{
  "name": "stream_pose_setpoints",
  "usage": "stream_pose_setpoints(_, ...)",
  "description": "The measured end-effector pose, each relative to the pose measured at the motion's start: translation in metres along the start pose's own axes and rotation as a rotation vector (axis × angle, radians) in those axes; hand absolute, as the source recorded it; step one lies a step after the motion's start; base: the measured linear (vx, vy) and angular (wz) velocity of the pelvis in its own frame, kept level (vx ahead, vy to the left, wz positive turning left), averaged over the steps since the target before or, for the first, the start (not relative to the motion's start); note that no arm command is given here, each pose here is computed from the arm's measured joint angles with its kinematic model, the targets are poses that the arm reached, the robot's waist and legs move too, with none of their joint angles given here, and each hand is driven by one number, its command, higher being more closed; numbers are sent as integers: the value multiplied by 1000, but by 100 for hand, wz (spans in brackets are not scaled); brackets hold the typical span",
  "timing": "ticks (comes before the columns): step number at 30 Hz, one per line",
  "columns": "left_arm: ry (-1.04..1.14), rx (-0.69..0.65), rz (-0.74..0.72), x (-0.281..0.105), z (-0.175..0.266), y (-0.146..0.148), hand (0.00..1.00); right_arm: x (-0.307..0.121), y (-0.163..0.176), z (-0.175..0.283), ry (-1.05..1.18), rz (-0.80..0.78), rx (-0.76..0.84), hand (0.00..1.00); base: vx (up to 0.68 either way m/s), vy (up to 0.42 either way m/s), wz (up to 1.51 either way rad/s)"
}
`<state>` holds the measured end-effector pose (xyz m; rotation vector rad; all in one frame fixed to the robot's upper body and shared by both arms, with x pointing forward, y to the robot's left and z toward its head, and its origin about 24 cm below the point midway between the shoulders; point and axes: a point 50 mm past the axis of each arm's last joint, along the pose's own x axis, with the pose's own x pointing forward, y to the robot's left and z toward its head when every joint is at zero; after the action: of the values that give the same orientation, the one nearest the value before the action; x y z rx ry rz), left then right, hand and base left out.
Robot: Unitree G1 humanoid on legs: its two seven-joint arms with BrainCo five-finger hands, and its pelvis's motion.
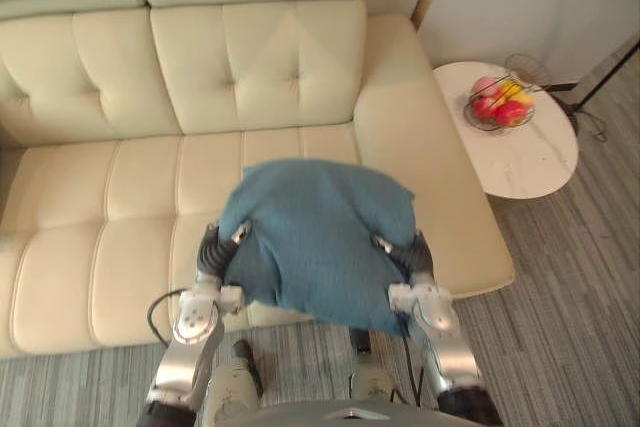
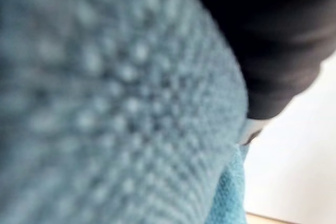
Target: Pick up cushions and gather them together orderly.
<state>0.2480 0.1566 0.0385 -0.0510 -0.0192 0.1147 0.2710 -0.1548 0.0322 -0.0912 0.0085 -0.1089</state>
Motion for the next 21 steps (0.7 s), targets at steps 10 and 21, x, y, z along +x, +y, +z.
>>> stream_pose_setpoints(10, -540, 93, 208, 99, 161, -6, 100, 96, 22, 187, -538, -180, -88, 100, -164, -66, 31)
stream_pose_setpoints(21, -986, 49, 388, 108, 362, -15, 0, 68, 10, 385, -1008, -495, 80, 0, -76, 4, 11)
